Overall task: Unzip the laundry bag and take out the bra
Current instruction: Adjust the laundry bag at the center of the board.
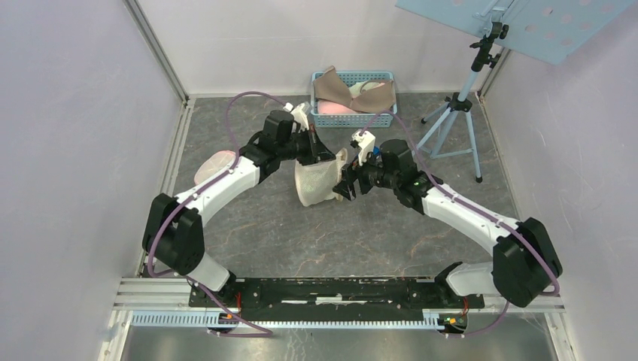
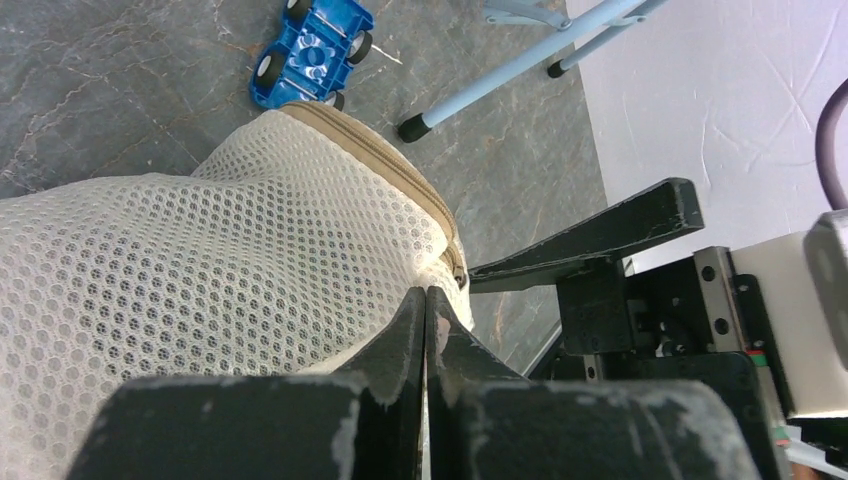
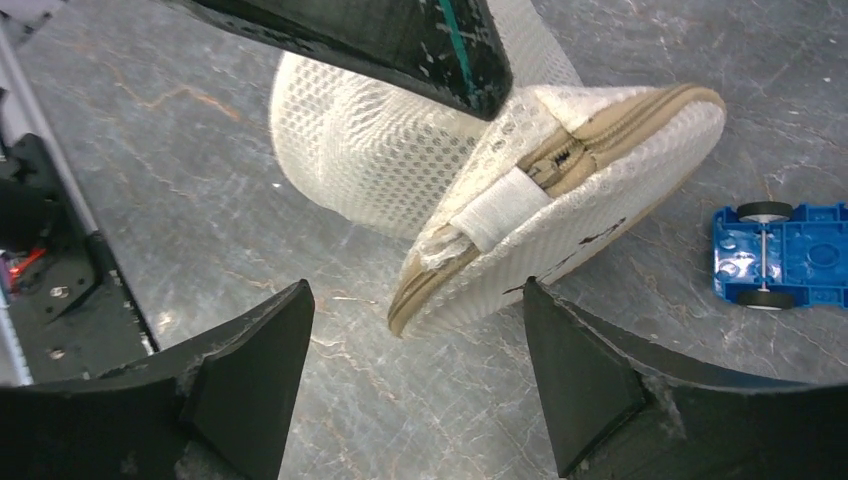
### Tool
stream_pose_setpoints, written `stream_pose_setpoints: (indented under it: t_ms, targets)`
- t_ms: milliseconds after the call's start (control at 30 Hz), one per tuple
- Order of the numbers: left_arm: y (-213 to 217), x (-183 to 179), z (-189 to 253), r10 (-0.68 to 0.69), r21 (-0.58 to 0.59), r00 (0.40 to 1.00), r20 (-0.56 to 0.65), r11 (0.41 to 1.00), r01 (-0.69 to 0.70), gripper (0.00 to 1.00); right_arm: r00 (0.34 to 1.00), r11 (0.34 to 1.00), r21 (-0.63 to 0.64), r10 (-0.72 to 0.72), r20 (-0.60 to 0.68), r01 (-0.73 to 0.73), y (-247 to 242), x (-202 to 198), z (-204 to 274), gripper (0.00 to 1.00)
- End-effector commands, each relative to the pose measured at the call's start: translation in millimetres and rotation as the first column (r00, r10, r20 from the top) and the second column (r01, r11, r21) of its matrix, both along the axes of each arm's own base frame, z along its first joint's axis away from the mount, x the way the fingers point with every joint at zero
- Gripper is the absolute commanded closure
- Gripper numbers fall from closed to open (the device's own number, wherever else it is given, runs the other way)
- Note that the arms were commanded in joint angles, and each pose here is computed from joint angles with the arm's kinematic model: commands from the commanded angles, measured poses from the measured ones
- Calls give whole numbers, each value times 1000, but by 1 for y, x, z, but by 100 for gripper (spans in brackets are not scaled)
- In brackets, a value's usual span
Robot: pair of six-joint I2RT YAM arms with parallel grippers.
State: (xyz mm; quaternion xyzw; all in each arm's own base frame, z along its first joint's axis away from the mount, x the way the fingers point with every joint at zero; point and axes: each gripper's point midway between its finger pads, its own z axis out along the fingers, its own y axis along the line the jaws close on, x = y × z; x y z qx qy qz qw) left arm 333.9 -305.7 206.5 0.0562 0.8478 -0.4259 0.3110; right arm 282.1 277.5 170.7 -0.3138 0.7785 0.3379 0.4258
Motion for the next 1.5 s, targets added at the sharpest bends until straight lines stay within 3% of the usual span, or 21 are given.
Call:
stream_pose_setpoints:
  t_ms: [0,100,267,400,467,533,600,667,833,1133,1467]
  targets:
    - [0,3,25,28,-124,1000,3,992,-28,98,988,993,-34,-104,113,109,-1,33,15,21]
    - [5,0,29,23,-134,1000,10,991,-21,98,986,992,-54,-109,128,117,-2,36,13,41]
    - [19,-12,32,-20,-110,998,66,994,27,98,972,995,-98,9,234,14,2,34,29,100]
    - [28,-36,42,-117,-87,979,168,987,133,98,919,986,-150,126,374,-74,3,31,50,100]
    - [35,-45,47,-173,-40,958,229,982,187,93,884,974,-185,197,425,-129,4,26,58,100]
    - [47,-52,50,-200,3,942,268,978,206,80,850,967,-209,232,473,-147,5,26,67,100]
    - [59,-59,56,-226,49,921,316,974,222,55,810,956,-235,277,517,-177,7,26,77,100]
    - [71,-65,60,-267,112,895,357,964,242,38,758,942,-258,326,566,-213,11,24,87,100]
    - [91,-80,65,-410,283,806,428,907,312,21,645,908,-299,420,638,-295,19,15,102,100]
    - [82,-100,56,-538,286,701,468,843,456,21,480,863,-367,500,721,-347,22,-17,98,100]
    - [74,-103,66,-580,328,568,584,808,489,22,411,830,-419,549,727,-367,27,-38,88,100]
